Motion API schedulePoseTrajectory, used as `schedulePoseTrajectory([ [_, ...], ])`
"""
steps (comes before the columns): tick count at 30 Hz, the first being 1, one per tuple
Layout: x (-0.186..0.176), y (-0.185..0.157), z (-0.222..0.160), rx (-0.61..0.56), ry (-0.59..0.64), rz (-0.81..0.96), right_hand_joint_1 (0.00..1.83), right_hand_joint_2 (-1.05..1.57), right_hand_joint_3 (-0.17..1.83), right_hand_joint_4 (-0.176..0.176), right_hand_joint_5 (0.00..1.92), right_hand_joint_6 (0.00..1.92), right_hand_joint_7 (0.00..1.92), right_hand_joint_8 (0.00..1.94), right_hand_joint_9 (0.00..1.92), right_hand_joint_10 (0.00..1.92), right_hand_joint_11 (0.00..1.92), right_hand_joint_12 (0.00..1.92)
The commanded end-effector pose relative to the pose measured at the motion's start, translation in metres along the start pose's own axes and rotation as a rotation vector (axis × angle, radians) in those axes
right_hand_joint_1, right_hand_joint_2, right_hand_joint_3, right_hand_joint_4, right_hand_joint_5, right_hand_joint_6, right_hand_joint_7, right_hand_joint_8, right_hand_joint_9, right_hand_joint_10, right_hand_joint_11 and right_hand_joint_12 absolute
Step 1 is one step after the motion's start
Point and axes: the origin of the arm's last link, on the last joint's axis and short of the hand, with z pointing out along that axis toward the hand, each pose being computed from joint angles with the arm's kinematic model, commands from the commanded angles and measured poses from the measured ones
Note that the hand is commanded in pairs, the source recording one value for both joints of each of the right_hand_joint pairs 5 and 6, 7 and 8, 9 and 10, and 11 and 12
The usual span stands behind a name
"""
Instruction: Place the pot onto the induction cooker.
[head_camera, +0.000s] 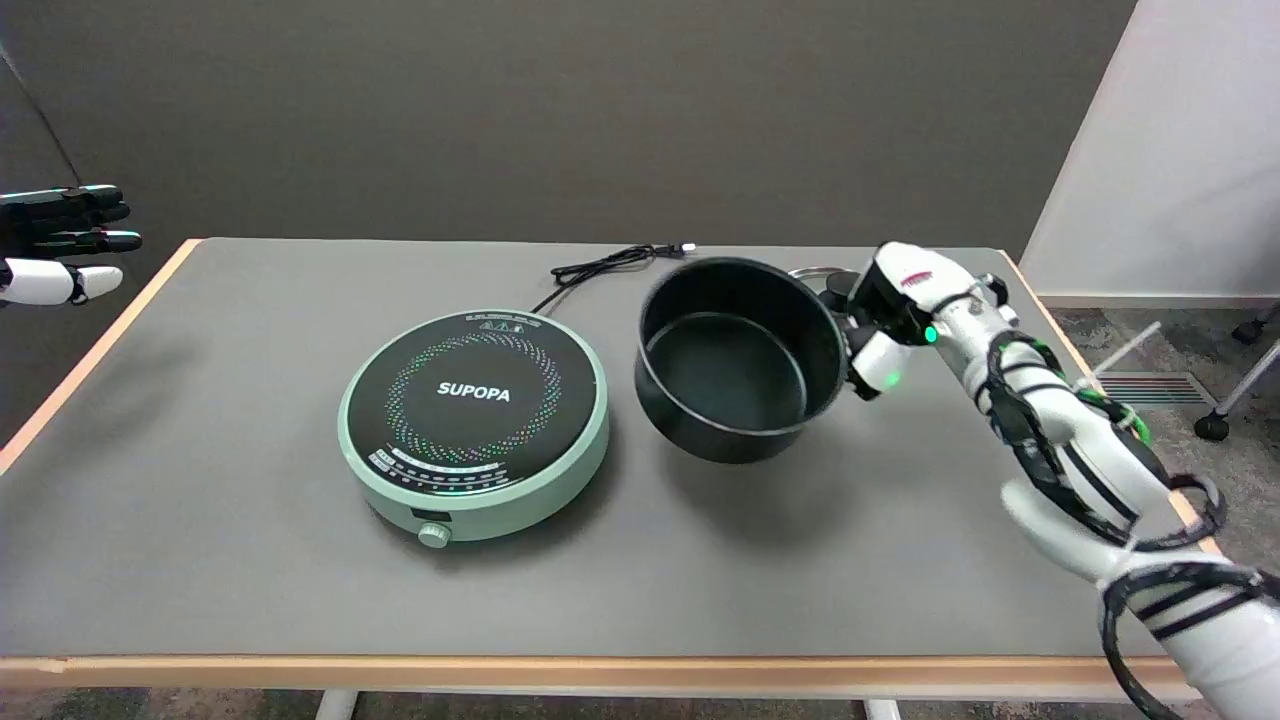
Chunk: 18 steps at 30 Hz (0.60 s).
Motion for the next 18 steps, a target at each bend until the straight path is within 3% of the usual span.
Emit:
schedulePoseTrajectory([
  [1,0.031,-0.077,0.039,0.156,0.061,0.014,1.31,-0.24,1.83,-0.100,1.75,1.75,1.75,1.75,1.75,1.75,1.75,1.75],
  [10,0.031,-0.103,0.048,0.206,0.048,0.051,1.32,-0.25,1.83,-0.101,1.75,1.75,1.75,1.75,1.75,1.75,1.75,1.75],
  [18,0.051,-0.117,0.046,0.279,0.168,-0.021,1.32,-0.26,1.83,-0.102,1.74,1.74,1.74,1.74,1.74,1.74,1.74,1.74],
])
